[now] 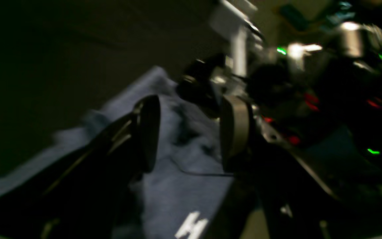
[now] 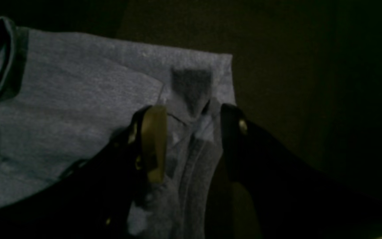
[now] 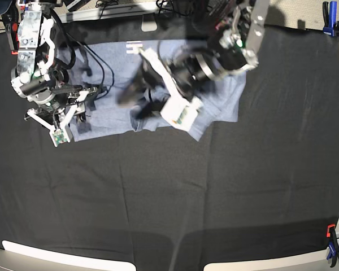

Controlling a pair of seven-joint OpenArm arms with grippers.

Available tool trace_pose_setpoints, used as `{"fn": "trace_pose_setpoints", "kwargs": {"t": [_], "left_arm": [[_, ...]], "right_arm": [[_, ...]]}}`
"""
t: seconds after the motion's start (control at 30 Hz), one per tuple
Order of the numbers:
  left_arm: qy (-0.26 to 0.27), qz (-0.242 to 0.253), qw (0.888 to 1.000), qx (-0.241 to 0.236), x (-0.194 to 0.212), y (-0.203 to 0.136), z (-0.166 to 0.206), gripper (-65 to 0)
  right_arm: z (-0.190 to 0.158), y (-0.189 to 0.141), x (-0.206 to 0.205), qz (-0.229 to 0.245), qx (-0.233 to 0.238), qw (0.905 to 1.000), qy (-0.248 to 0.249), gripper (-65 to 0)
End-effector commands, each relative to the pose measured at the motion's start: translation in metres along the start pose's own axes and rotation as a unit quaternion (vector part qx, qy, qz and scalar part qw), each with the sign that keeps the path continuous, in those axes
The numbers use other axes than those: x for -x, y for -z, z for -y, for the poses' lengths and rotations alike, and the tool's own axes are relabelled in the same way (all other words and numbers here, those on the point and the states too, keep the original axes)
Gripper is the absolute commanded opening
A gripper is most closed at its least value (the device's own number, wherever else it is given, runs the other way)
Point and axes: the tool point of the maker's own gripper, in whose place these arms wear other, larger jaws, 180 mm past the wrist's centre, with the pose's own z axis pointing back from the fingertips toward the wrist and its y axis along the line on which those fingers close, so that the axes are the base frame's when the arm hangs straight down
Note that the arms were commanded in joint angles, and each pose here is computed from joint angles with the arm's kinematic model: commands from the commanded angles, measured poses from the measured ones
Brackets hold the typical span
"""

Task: Layout the t-shirt on the table in an organized manner, then fold the t-shirt properly
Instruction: 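Lift the strip end with the left gripper and fold it toward the right gripper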

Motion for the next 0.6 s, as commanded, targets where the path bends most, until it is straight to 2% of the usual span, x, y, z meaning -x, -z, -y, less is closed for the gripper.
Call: {"fn": "trace_pose_setpoints", "kwargs": {"t": [0.0, 0.07, 0.17, 0.23, 0.37, 0.43, 0.57], "left_arm": [[0.022, 0.010, 1.000, 0.000, -0.012, -0.001, 0.001, -38.0], [0.046, -0.021, 0.997, -0.052, -0.004, -0.004, -0.020, -38.0], [0.055, -0.060, 0.987, -0.140, 0.009, -0.014, -0.053, -38.0], [0.068, -0.082, 0.977, -0.186, 0.015, -0.021, -0.070, -38.0], [0.094, -0.095, 0.953, -0.272, 0.014, -0.036, -0.099, -38.0], [0.094, -0.097, 0.945, -0.297, 0.014, -0.041, -0.107, -38.0], [0.085, -0.118, 0.942, -0.302, 0.022, -0.044, -0.109, -38.0]], "right_arm": [[0.007, -0.004, -0.013, 0.024, 0.008, 0.9997, -0.003, -39.1], [0.007, -0.004, -0.013, 0.024, 0.008, 0.9997, -0.003, -39.1], [0.007, -0.004, -0.014, 0.024, 0.008, 0.9997, -0.003, -39.1], [0.007, -0.004, -0.014, 0.025, 0.008, 0.9997, -0.003, -39.1], [0.007, -0.004, -0.014, 0.026, 0.008, 0.9996, -0.003, -39.1], [0.007, -0.004, -0.014, 0.026, 0.008, 0.9996, -0.003, -39.1], [0.007, -0.004, -0.014, 0.026, 0.008, 0.9996, -0.003, -39.1]]}}
